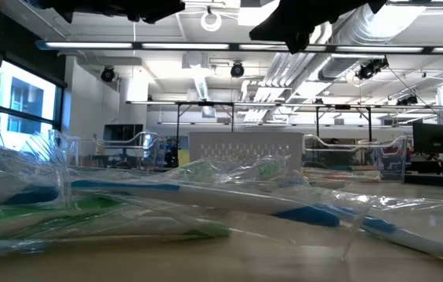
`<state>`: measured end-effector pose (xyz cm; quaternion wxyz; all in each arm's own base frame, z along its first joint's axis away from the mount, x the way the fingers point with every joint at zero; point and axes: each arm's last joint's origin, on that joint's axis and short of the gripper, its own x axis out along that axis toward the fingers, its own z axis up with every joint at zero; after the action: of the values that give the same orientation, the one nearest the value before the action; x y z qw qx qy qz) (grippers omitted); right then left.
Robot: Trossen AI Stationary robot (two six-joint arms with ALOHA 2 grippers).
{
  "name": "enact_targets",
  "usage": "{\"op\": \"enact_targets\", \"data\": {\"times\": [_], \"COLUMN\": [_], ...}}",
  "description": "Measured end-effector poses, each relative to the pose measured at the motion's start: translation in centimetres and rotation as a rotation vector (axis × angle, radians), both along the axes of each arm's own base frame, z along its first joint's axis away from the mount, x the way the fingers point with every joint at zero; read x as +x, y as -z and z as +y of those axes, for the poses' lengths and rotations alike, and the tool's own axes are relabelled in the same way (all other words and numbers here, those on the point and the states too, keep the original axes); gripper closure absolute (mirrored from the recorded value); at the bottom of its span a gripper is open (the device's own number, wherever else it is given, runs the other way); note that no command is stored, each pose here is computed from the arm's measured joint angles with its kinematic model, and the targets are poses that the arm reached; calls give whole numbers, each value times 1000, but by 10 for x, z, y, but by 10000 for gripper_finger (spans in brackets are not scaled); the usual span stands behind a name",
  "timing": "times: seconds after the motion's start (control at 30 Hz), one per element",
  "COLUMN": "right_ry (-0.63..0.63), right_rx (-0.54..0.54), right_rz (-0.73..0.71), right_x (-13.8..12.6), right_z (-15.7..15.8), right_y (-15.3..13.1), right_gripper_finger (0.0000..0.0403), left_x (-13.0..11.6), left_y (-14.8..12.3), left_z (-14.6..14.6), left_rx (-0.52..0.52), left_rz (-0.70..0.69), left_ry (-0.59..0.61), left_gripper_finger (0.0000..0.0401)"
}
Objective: Pick & Place Toothbrushes
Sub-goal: Put the orange toothbrush into the right transparent bin
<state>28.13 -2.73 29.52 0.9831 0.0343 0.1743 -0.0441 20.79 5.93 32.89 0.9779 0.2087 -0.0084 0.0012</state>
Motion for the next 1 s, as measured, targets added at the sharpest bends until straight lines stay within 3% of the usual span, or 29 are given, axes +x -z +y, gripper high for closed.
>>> {"op": "enact_targets", "data": {"times": [0.33,0.53,0.63,0.77,1.0], "right_ry": [97,135,149,110,35], "right_rx": [-52,-89,-120,-96,-33], "right_rz": [-22,41,52,-10,-262], "right_x": [-4,-21,-32,-49,-79], "right_z": [19,41,52,64,77], "right_y": [-7,-10,-11,-10,7], "right_gripper_finger": [401,401,401,401,401], "left_x": [1,5,6,1,-2], "left_y": [8,22,22,18,15], "left_z": [-4,-31,-47,-67,-88], "left_rx": [-23,-4,24,94,140], "left_rz": [83,228,233,212,193], "left_ry": [-10,-54,-70,-33,-38], "left_gripper_finger": [201,201,201,201,201]}}
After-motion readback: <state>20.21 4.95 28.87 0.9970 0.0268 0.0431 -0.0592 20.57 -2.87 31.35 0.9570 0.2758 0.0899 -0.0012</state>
